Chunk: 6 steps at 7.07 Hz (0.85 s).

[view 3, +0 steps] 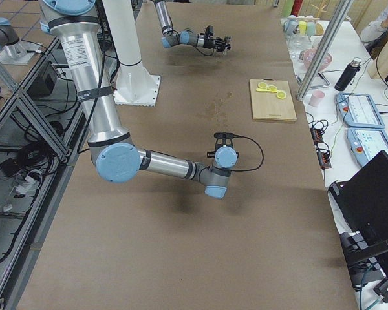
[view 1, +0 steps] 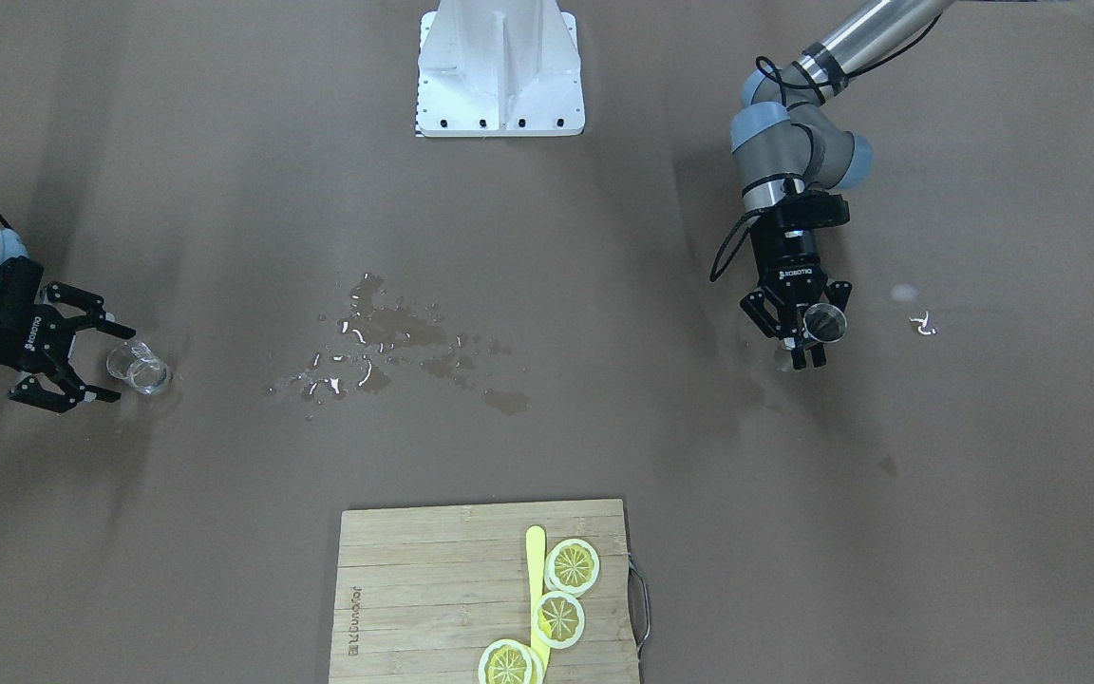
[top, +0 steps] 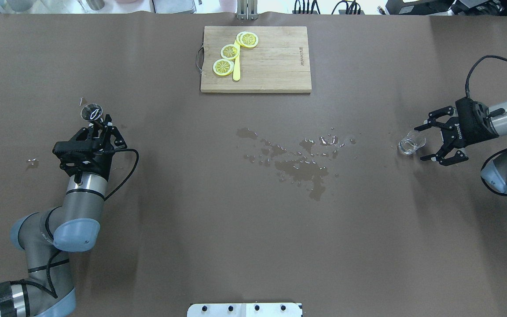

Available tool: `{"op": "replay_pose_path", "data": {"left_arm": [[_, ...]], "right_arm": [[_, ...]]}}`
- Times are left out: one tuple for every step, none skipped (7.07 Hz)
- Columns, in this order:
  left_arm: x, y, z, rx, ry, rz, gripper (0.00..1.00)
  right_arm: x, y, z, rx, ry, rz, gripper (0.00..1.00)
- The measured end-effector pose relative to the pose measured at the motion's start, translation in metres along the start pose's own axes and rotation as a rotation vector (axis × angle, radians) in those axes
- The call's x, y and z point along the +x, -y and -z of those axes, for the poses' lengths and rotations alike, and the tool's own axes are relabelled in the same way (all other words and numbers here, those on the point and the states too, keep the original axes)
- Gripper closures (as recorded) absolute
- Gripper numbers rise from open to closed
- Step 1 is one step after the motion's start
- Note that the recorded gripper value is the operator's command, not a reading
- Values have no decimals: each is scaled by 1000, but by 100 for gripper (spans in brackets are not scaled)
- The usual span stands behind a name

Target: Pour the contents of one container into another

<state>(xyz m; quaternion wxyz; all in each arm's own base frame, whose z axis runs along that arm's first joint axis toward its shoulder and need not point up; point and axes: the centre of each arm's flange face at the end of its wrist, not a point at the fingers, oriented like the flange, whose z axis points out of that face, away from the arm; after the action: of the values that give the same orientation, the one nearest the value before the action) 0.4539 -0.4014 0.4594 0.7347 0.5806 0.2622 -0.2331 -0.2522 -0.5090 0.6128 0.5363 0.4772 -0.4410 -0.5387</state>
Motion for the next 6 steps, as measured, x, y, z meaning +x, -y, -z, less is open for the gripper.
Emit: {"op": "replay_pose_path", "data": {"left_arm": [[6, 10, 1, -15, -72, -27, 100], [17, 21, 2, -19, -146, -50, 100], [37, 35, 1, -13, -221, -87, 100], [66, 56, 1, 6, -297, -124, 100], [88, 71, 2, 23, -352, -138, 100], [102, 77, 5, 10, -412, -143, 100]], "right_arm": [[-1, -3, 0, 13, -3, 2, 9], [1, -4, -2, 26, -6, -1, 9], [5, -4, -4, 35, -8, -2, 9], [7, -4, -6, 39, -8, -4, 10], [10, -3, -7, 42, -9, -7, 10], [13, 1, -9, 45, -9, -12, 11]]}}
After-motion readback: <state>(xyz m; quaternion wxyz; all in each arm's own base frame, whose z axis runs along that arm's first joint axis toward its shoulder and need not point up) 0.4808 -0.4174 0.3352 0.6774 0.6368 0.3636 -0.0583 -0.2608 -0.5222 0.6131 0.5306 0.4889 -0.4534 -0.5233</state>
